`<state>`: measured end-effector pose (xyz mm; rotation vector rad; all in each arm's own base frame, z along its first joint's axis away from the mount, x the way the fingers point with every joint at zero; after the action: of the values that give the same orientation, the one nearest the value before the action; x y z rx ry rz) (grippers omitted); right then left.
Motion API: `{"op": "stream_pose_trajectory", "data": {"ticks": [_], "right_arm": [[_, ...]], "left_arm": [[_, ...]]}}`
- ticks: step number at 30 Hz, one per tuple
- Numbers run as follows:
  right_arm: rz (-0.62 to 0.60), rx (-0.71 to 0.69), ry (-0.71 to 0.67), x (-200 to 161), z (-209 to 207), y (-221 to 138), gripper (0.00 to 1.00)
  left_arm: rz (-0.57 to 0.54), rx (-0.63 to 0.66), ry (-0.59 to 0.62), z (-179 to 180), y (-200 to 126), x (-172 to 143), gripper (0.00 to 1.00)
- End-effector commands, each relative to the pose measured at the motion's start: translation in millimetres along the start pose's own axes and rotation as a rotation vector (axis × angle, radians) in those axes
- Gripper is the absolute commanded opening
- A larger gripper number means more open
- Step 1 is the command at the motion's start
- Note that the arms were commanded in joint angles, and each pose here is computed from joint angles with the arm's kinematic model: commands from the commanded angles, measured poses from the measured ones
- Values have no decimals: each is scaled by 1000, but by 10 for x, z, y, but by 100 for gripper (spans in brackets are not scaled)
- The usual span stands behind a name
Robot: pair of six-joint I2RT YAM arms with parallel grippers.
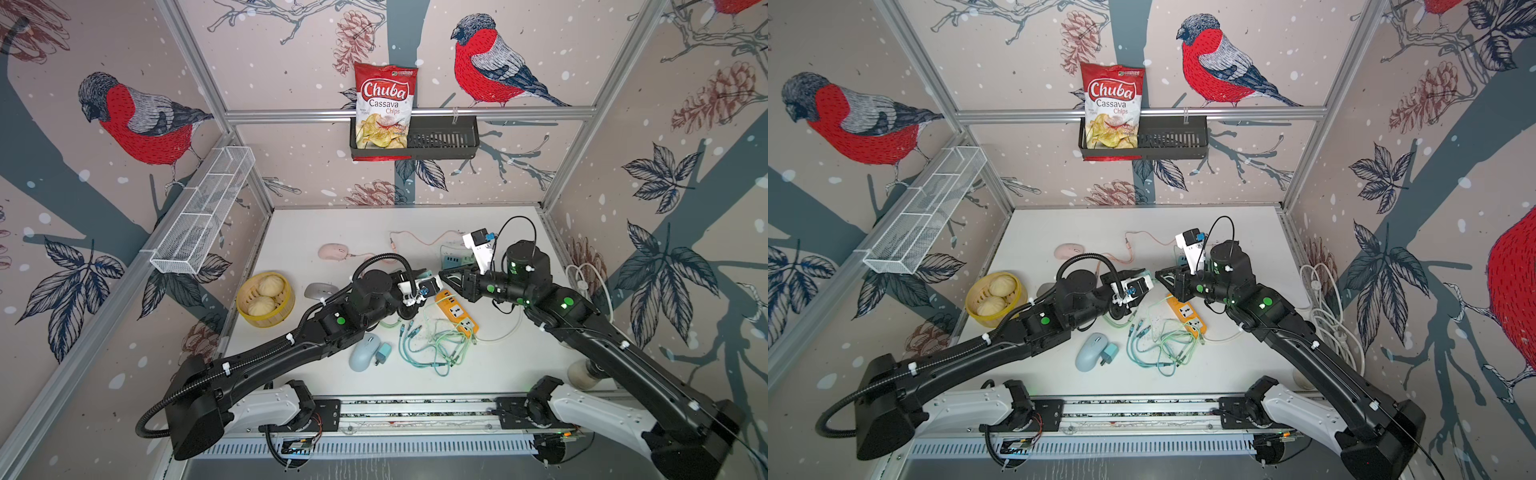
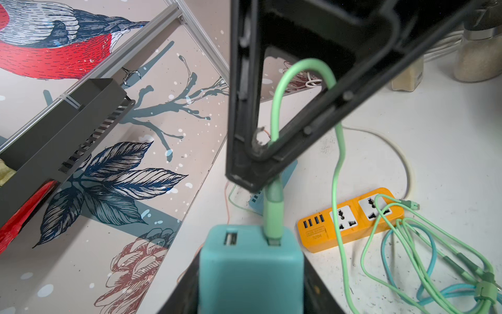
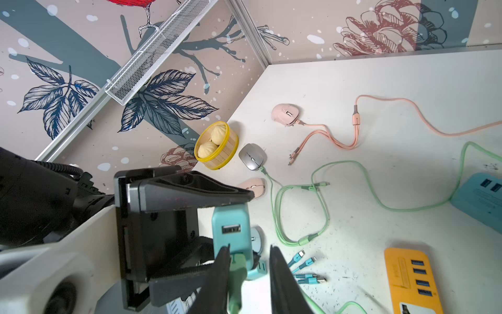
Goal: Unplug the wireless mouse
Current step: Remove the plug from the socket, then remove the power cord from the plug, then place the plug at the center of the board.
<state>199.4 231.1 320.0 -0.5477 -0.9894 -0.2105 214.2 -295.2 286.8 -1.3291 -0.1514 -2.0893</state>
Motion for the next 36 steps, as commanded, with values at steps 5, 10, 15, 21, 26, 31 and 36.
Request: {"op": "stream_pose_trajectory", "data": {"ticks": [5, 10, 15, 21, 26, 31, 36], "right_arm": [[33, 53, 5, -62, 57, 52, 23], [43, 28, 6, -92, 30, 63, 3], [-7, -65, -11, 42, -63, -131, 0], [-46, -124, -7, 135, -183, -339, 0], [-61, -135, 7, 127, -230, -381, 0], [-45, -129, 6, 75, -242, -370, 0], [-32, -135, 0, -36, -288, -355, 0]], "left_arm": [[0, 25, 16, 43, 5, 20, 0], [10, 20, 21, 34, 7, 0, 0], [58, 22, 47, 10, 32, -109, 0], [72, 30, 55, 12, 24, -148, 0], [79, 35, 54, 17, 29, -156, 0], [214, 89, 32, 83, 0, -343, 0], [512, 13, -93, 23, -204, -813, 0]]}}
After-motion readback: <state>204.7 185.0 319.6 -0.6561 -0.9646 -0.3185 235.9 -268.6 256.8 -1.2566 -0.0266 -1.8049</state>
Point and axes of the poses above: each gripper's point midway between its finger pads, its own y axis out along the fingers, its own z axis along the line the jaws close on, x = y × z, the point moved 4 cm from there along -y, back along the fingers, and after that the axes turned 6 degrees about -y, right-handed, at the moved point
